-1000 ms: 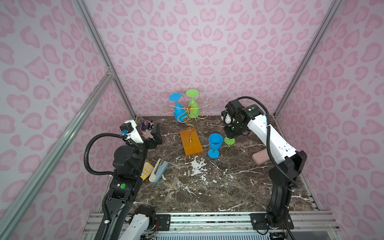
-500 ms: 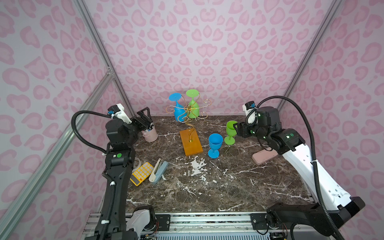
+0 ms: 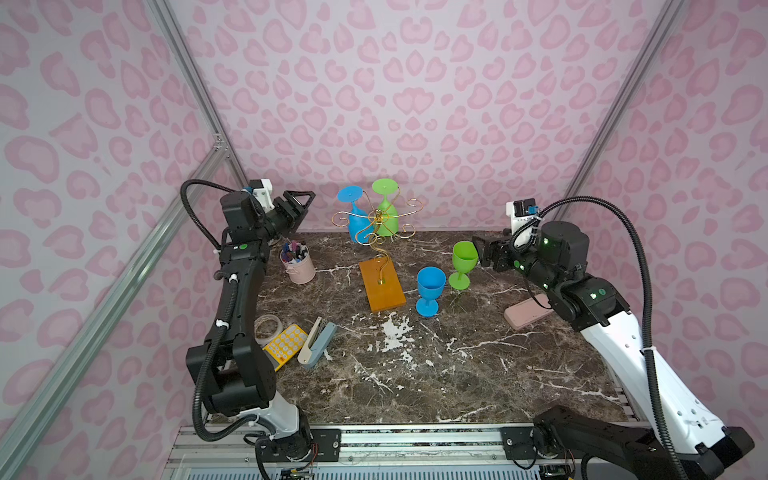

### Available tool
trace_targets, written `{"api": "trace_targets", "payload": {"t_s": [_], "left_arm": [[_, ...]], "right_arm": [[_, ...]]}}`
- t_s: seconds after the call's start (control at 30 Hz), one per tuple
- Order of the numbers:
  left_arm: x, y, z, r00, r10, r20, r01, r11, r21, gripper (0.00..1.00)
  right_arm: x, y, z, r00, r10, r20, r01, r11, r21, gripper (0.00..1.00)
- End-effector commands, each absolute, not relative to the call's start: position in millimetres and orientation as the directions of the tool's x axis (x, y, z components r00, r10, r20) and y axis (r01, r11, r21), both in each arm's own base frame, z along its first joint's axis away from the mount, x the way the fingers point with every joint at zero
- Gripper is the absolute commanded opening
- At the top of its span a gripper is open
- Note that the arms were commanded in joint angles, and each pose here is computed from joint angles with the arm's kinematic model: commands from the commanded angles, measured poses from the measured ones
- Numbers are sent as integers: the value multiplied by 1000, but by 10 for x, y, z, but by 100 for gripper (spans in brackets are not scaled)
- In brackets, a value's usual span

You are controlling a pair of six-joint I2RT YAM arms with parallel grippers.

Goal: Take the wine glass off the wine glass rack
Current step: Pick up the wine glass from the wine glass rack.

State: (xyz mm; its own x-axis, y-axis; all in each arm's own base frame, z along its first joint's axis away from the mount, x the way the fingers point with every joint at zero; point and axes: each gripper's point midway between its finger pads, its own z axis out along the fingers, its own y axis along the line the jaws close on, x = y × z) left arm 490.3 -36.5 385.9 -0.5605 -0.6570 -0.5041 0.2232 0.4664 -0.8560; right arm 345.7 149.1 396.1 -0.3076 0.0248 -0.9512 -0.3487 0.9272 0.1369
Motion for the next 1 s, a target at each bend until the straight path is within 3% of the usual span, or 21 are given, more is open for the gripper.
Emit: {"api": "trace_targets", "payload": {"t_s": [0.0, 0.4, 0.6, 0.97], "left_arm": [[4984, -590, 3869, -630, -601, -492, 273, 421, -865, 72], [5434, -824, 3648, -669, -586, -457, 253, 399, -881, 65], [5551, -996, 3611, -701, -562, -439, 262, 369, -892, 55], [5628, -1071, 3488, -713, -567, -413, 234, 362, -902, 44]], "right_arm": [[3461, 1518, 4001, -284, 38, -958, -366, 919, 145, 88], [3351, 1553, 3997, -267, 73, -961, -403, 897, 180, 92], [3331, 1535, 3971, -270, 72, -960, -398, 900, 179, 97], [3303, 1517, 3949, -268, 60, -962, -398, 902, 167, 98]]}}
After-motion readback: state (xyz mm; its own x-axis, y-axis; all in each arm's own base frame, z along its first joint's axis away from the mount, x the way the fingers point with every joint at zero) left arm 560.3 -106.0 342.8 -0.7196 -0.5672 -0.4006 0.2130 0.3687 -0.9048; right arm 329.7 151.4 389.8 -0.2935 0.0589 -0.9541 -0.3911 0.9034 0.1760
